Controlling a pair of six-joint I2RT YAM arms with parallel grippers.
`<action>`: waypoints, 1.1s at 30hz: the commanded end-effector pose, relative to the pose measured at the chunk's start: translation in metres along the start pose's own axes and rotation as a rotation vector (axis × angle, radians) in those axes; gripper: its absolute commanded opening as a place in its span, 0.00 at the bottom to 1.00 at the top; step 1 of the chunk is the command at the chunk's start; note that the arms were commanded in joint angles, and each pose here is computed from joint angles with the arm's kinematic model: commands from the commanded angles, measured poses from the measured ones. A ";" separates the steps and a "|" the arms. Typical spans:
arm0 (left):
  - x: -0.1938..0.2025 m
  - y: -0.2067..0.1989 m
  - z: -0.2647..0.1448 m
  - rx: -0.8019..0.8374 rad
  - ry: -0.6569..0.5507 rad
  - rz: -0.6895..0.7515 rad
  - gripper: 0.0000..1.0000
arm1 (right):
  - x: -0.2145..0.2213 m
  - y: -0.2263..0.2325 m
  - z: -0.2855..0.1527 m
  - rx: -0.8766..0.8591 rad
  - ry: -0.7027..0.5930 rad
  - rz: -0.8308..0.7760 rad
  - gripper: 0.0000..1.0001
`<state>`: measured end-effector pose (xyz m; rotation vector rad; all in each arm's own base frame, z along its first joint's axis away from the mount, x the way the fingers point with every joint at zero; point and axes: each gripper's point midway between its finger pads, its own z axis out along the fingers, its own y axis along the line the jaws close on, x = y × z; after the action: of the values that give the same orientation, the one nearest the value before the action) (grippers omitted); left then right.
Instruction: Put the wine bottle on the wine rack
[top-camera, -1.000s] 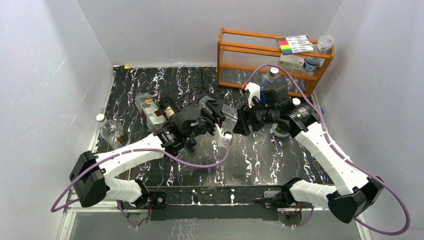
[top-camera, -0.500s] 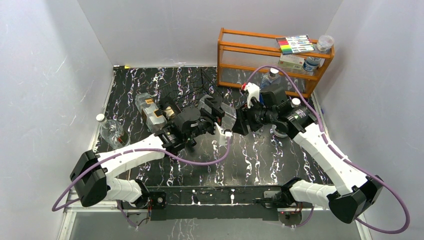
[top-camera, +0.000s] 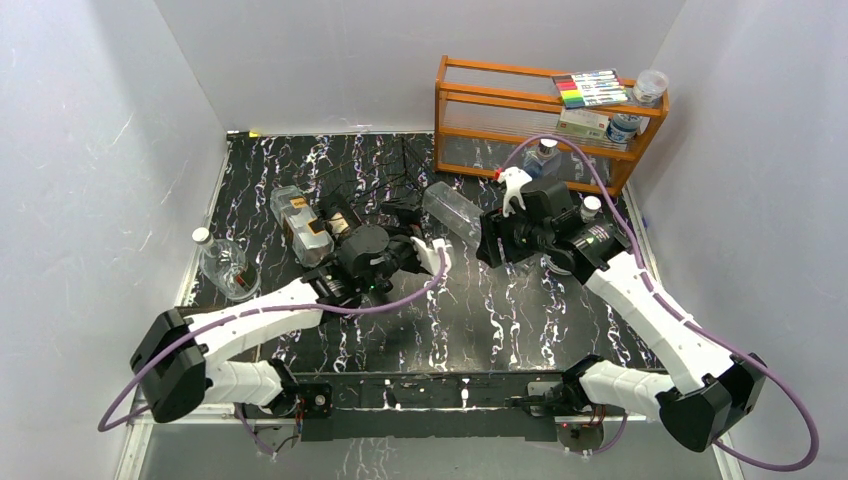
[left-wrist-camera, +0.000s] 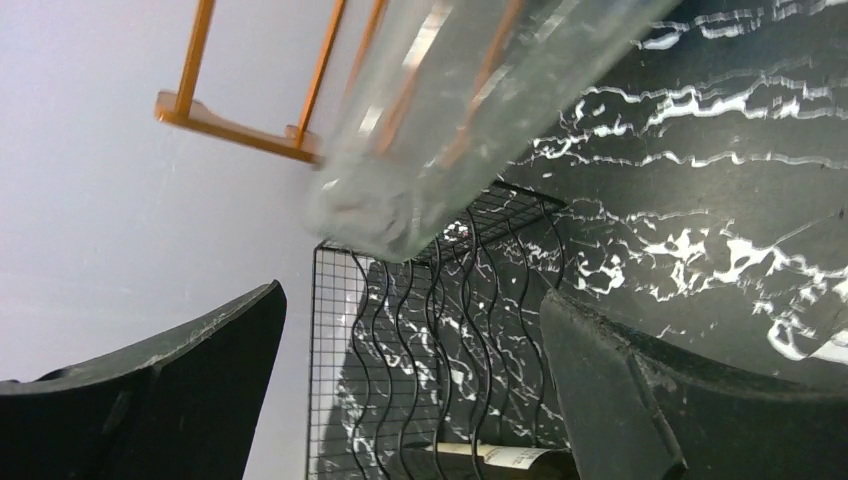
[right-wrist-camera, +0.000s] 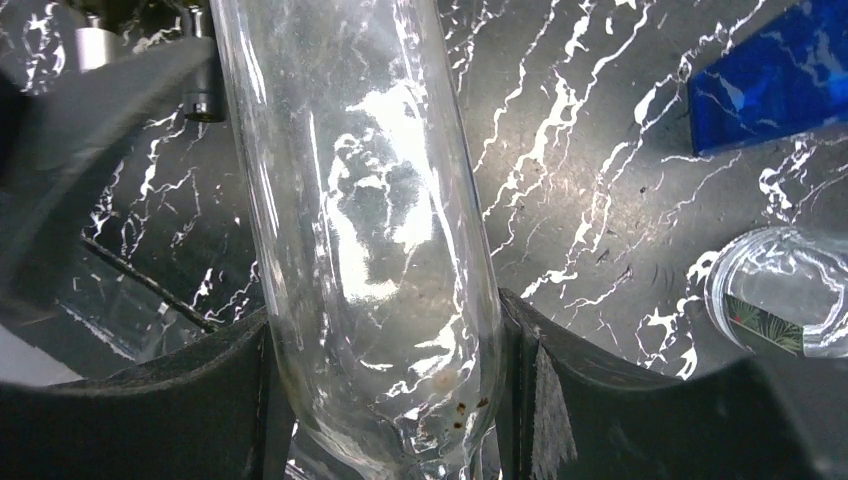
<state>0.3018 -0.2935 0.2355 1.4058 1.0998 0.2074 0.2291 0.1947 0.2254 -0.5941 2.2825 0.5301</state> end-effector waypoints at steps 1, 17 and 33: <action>-0.015 0.038 -0.028 -0.134 -0.040 -0.312 0.98 | -0.017 -0.002 0.007 0.010 -0.086 0.026 0.00; -0.031 0.128 -0.075 -0.402 0.055 -0.942 0.98 | 0.031 0.021 0.066 -0.028 0.058 0.099 0.00; -0.036 0.130 -0.129 -0.360 -0.009 -0.997 0.98 | 0.015 0.061 0.125 0.002 -0.054 0.207 0.00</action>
<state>0.2619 -0.2123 0.3822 0.4498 1.5525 -0.2891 0.2129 0.2736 0.1008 -0.4952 2.5196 0.5365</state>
